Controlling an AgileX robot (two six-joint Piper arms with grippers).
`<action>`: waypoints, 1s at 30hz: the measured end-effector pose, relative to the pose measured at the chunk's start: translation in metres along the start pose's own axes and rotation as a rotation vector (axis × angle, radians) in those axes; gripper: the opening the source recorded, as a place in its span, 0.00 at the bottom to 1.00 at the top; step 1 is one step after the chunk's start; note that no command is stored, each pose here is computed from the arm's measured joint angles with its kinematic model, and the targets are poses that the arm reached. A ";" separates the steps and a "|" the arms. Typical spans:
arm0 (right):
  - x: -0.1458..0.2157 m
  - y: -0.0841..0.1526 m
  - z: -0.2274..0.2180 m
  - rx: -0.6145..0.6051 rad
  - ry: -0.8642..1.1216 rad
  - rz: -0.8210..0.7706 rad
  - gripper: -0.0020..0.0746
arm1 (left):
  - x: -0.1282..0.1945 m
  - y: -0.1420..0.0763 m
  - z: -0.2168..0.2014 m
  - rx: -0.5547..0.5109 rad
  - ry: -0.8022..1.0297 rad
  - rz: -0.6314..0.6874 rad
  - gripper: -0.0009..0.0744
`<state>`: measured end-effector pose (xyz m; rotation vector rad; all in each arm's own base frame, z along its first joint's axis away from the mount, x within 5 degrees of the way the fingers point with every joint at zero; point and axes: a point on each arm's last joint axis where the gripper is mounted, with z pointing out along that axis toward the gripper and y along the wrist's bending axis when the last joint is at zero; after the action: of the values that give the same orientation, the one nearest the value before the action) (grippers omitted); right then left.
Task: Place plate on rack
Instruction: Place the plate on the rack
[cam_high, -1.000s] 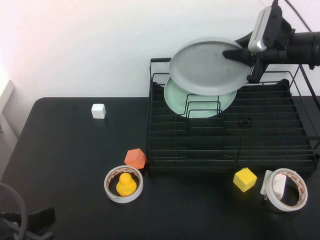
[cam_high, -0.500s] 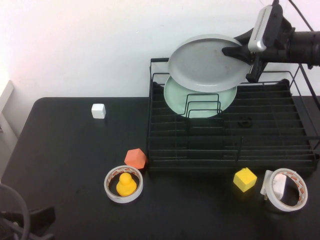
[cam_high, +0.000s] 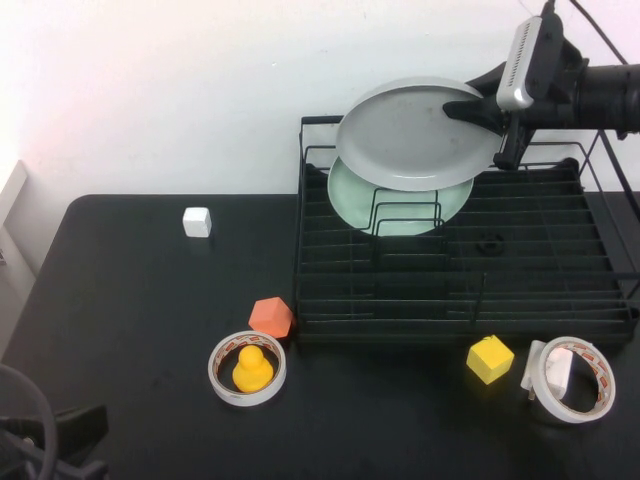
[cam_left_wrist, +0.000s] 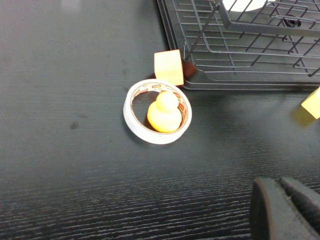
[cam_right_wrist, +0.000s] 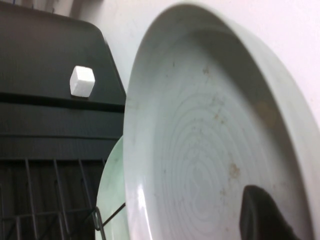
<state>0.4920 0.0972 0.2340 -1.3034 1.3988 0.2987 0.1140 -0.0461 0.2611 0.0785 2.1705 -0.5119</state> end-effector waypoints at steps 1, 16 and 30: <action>0.000 0.000 0.000 0.000 0.000 0.000 0.19 | 0.000 0.000 0.000 0.000 0.000 0.000 0.01; 0.018 0.010 0.012 -0.048 0.021 0.025 0.19 | 0.000 0.000 0.000 0.000 0.000 0.006 0.01; 0.031 0.011 0.025 0.041 0.091 0.162 0.60 | 0.000 0.000 0.000 0.000 0.000 0.010 0.01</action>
<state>0.5046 0.1052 0.1954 -1.1849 1.5834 0.3206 0.1140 -0.0461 0.2611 0.0892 2.1691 -0.5062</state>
